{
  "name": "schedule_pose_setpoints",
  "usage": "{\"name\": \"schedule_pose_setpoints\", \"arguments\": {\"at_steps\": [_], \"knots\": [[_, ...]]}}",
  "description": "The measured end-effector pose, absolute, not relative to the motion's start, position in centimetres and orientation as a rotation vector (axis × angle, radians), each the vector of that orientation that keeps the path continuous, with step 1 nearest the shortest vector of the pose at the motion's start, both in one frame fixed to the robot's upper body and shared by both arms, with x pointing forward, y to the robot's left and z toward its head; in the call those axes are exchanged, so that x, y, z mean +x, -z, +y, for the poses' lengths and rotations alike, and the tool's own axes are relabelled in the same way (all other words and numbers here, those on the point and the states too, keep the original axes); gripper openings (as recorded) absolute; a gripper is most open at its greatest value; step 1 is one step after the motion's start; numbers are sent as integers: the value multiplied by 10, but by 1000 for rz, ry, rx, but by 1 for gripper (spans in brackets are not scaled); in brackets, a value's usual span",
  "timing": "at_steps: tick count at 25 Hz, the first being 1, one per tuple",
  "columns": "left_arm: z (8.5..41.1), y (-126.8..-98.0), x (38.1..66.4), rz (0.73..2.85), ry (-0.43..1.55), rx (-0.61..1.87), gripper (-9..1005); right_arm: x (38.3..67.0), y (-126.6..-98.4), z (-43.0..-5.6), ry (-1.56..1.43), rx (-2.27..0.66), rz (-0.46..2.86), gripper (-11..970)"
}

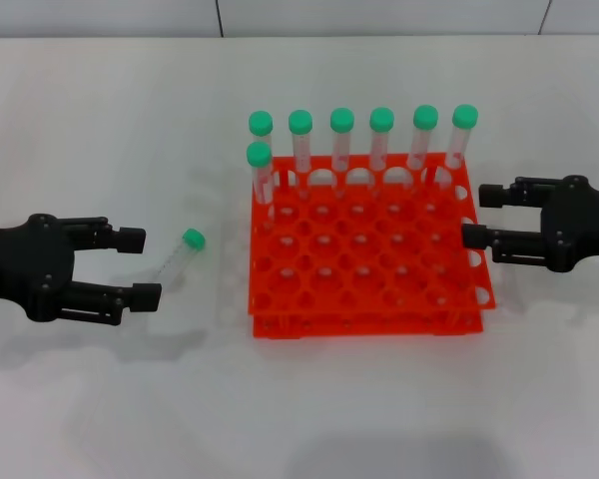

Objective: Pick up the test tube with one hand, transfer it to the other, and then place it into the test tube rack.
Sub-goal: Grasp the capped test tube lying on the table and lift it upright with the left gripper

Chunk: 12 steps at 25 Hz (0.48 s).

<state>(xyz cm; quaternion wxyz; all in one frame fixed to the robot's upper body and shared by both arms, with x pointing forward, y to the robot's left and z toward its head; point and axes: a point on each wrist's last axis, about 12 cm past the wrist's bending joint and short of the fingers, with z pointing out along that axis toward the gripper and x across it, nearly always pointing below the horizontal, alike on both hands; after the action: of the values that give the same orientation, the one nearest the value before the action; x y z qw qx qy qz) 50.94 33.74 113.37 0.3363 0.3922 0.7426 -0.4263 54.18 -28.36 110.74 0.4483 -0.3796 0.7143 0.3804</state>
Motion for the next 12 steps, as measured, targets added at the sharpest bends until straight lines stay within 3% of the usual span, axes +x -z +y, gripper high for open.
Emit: {"name": "schedule_pose_setpoints", "arguments": {"at_steps": [12], "knots": [[337, -1134, 510, 1931, 1110, 1024, 880, 544, -1108, -276, -947, -957, 1752, 651]]}}
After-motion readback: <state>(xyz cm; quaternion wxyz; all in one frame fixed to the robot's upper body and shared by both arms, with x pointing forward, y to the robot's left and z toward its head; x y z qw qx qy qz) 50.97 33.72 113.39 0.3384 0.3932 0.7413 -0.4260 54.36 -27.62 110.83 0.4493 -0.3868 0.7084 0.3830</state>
